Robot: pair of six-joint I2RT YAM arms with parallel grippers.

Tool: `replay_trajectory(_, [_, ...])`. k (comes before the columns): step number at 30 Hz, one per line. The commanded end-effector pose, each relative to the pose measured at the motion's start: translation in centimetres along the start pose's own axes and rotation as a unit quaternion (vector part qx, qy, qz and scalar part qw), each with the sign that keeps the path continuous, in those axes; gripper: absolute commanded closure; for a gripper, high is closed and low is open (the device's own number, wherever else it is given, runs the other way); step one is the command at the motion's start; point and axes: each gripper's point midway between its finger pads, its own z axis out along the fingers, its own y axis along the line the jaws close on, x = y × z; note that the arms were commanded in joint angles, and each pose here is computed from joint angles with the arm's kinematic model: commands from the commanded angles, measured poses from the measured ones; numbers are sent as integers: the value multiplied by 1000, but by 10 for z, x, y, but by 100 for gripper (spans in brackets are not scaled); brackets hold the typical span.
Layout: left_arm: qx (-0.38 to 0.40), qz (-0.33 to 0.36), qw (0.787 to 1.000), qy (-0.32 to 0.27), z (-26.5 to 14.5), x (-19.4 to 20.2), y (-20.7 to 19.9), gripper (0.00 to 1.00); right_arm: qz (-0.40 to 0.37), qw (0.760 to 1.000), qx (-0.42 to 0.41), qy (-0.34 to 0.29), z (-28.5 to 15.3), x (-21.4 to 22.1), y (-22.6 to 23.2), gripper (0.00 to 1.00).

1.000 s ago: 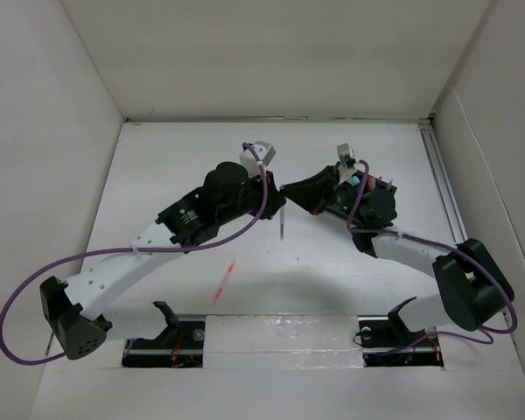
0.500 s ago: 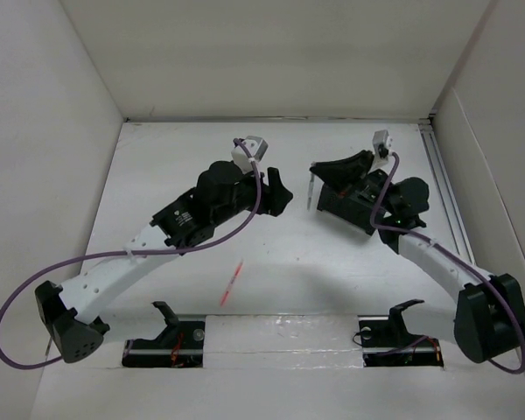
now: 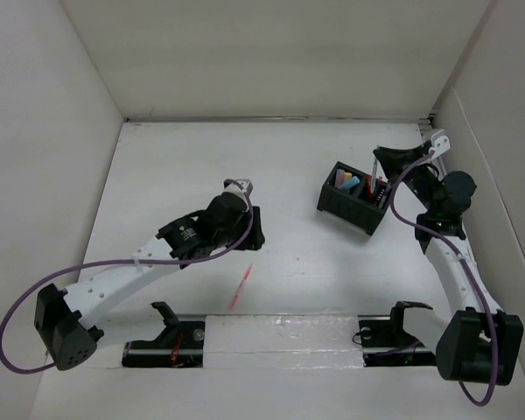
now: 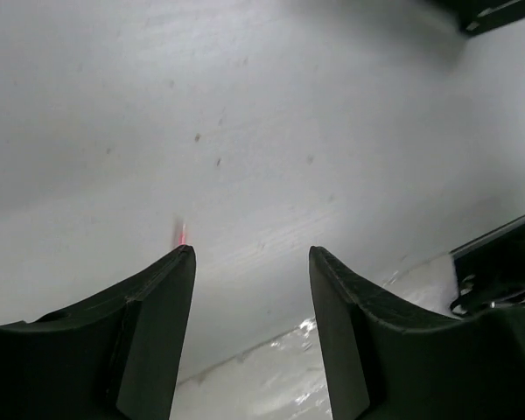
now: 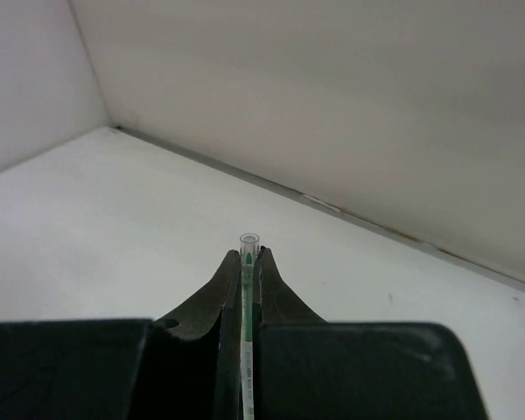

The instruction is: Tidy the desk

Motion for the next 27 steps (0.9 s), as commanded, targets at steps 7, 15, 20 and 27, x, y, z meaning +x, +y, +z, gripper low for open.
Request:
replay_trajectory(7, [-42, -39, 985, 163, -5, 95, 33, 50, -44, 995, 86, 34, -9, 29, -57, 100])
replay_trajectory(15, [-73, -28, 972, 220, -4, 125, 51, 51, -18, 995, 85, 54, -18, 65, -57, 100])
replay_trajectory(20, [-109, -2, 964, 243, -3, 139, 66, 51, -19, 994, 89, 57, -23, 64, -54, 70])
replay_trajectory(27, [-149, 50, 944, 290, 1, 169, 71, 60, -23, 995, 79, 57, -20, 46, -49, 46])
